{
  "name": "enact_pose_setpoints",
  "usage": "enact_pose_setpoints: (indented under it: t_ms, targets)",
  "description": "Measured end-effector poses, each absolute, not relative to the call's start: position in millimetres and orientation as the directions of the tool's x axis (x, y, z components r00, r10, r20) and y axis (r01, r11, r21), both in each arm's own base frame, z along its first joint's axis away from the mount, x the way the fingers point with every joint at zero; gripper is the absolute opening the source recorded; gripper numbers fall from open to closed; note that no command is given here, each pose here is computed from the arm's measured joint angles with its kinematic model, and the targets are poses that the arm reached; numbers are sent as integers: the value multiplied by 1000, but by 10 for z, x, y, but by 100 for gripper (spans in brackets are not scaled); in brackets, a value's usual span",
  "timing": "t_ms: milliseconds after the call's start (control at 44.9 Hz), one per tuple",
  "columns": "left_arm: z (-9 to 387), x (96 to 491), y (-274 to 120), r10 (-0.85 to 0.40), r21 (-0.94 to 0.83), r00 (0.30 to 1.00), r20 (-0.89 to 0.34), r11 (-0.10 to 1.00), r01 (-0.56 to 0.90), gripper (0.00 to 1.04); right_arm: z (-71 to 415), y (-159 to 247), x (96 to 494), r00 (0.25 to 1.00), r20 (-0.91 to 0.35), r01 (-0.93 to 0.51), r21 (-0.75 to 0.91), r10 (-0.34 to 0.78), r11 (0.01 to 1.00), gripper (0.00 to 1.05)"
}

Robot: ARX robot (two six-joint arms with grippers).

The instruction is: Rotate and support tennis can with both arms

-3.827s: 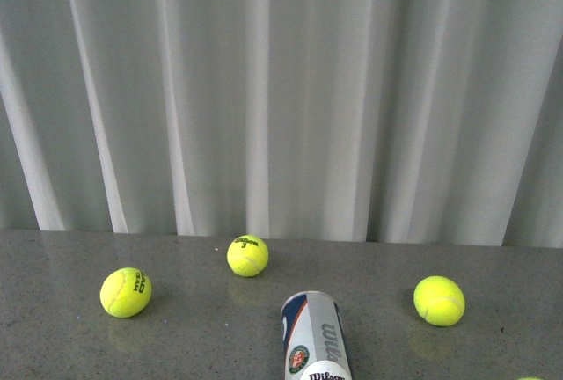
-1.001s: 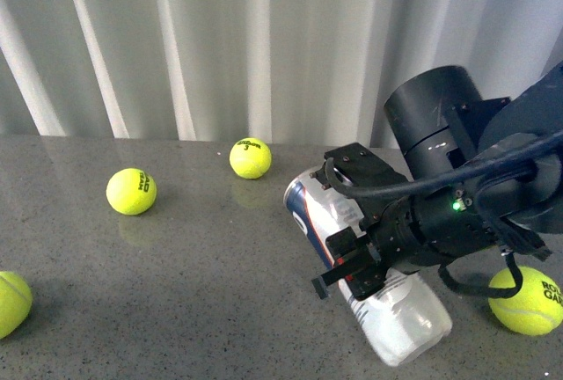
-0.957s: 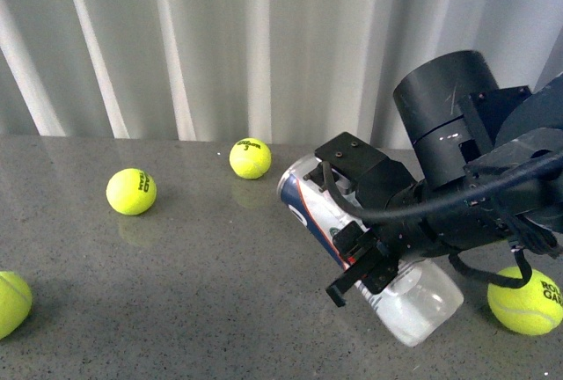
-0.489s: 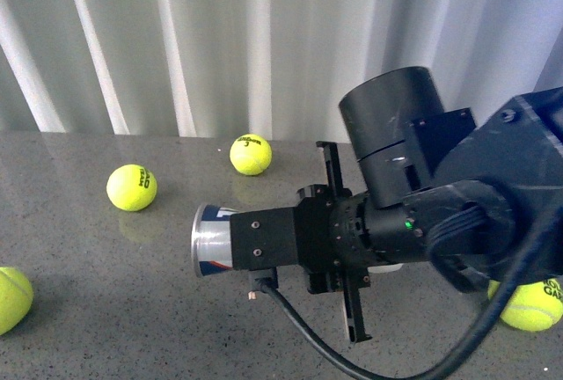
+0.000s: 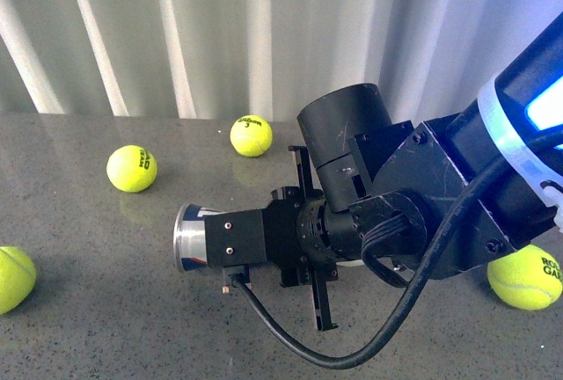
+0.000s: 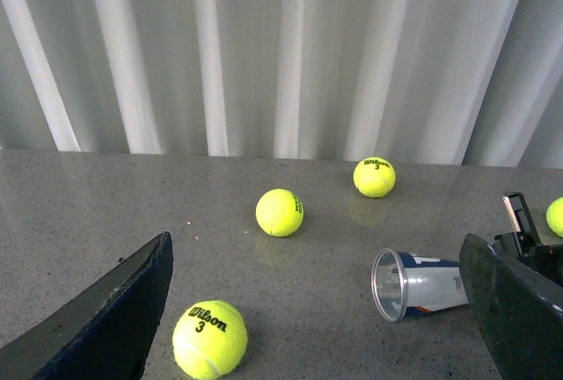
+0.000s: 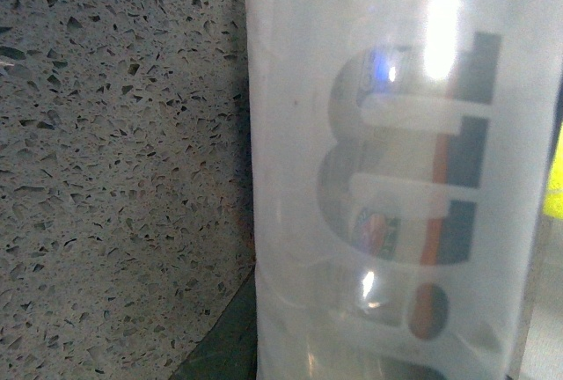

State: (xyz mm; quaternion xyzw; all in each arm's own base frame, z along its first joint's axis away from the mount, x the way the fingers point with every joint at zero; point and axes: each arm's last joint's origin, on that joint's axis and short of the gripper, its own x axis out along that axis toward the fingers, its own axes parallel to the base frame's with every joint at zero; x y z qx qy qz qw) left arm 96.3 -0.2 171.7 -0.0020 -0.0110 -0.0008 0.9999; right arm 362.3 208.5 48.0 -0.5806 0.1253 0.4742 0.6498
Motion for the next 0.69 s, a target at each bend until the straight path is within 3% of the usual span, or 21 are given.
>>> enact_pose_setpoints:
  t_ms: [44, 156, 311, 489, 690]
  targets:
    - [1717, 963, -2, -2, -4, 1000, 22, 1000, 2, 98, 473, 2080, 3617, 515, -717, -767, -630, 470, -122, 22]
    - [1717, 963, -2, -2, -4, 1000, 22, 1000, 2, 98, 409, 2038, 3545, 478, -735, -794, -596, 480, -122, 45]
    - [1717, 963, -2, -2, -4, 1000, 22, 1000, 2, 98, 412, 1980, 3516, 502, -717, -784, -613, 484, -96, 74]
    - [1717, 963, -2, -2, -4, 1000, 22, 1000, 2, 98, 468, 1914, 3481, 505, -714, -789, -610, 485, -75, 97]
    - [1717, 963, -2, -2, -4, 1000, 22, 1000, 2, 98, 513, 1852, 3399, 493, -716, -804, -592, 495, -56, 98]
